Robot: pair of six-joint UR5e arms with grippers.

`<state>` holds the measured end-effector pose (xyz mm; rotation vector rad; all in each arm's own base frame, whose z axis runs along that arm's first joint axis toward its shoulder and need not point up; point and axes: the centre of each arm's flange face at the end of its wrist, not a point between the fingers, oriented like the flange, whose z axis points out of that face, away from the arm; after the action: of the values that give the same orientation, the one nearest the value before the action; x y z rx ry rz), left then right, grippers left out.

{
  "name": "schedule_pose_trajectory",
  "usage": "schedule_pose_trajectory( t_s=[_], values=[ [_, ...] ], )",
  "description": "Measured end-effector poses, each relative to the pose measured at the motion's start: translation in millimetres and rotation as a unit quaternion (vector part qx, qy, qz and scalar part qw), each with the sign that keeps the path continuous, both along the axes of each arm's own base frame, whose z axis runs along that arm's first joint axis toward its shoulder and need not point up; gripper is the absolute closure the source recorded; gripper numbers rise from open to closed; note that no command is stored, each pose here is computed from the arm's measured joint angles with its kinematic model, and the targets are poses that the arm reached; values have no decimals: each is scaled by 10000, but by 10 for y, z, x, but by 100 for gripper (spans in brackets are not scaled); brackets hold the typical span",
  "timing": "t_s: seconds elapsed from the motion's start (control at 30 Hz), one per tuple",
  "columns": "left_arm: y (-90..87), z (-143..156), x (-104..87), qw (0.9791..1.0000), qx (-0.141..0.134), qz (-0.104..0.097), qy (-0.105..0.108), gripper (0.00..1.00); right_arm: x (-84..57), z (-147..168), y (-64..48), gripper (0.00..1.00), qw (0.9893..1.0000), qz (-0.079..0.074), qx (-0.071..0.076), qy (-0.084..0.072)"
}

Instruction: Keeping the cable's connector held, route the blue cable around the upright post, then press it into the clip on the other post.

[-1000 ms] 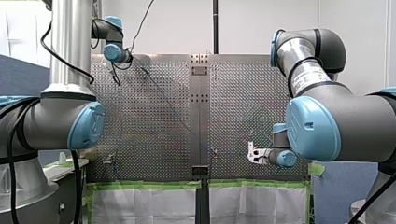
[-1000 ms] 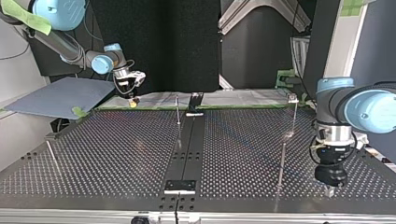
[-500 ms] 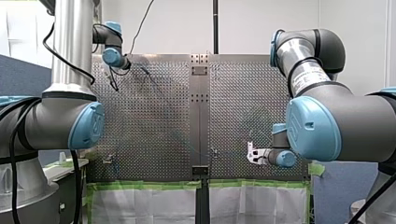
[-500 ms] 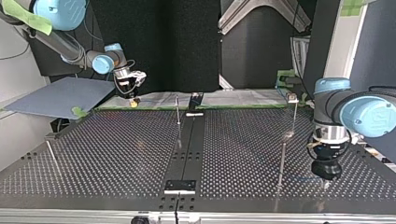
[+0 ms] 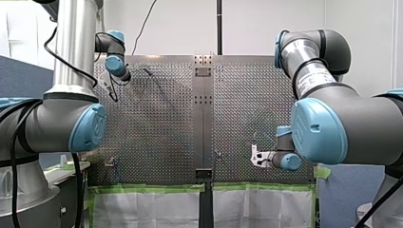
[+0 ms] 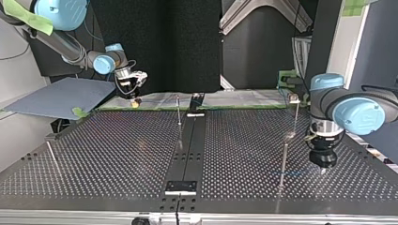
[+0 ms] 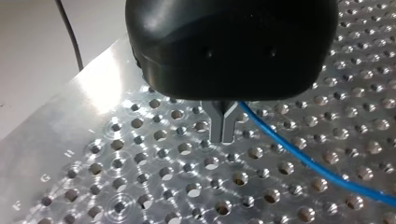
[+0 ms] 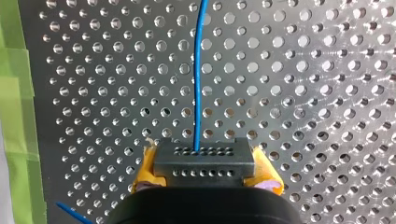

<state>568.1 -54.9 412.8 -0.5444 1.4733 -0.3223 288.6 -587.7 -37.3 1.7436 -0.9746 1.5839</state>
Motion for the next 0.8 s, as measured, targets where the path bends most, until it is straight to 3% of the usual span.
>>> schedule_pose_trajectory(
  t_s=[0.13, 0.2, 0.23, 0.3, 0.33, 0.4, 0.43, 0.5, 0.8],
  values=[
    [-47, -18, -5, 10000, 52, -66, 5, 97, 3, 0, 2, 100, 10000, 3, -3, 2],
    [-78, -34, -10, 9999, 85, -104, 27, 75, 4, -2, 3, 100, 10000, 4, -3, 4],
    [-90, -45, -15, 9999, 94, -116, 41, 75, 6, -4, 5, 100, 10000, 6, -1, 5],
    [-118, -90, -33, 9998, 102, -140, 85, 51, 12, -8, 10, 100, 10000, 12, 4, 7],
    [-130, -110, -42, 9998, 104, -147, 104, 51, 15, -8, 11, 100, 10000, 14, 5, 8],
    [-149, -150, -60, 9997, 112, -137, 151, 25, 20, -8, 14, 100, 10000, 19, 6, 8],
    [-156, -163, -69, 9997, 120, -123, 177, 25, 23, -9, 15, 100, 10000, 21, 5, 9],
    [-171, -189, -91, 9995, 161, -70, 255, 0, 28, -12, 19, 100, 10000, 26, 8, 12],
    [-275, -220, -142, 9990, 171, -82, 397, 0, 48, -13, 30, 100, 10000, 44, 13, 16]
  ],
)
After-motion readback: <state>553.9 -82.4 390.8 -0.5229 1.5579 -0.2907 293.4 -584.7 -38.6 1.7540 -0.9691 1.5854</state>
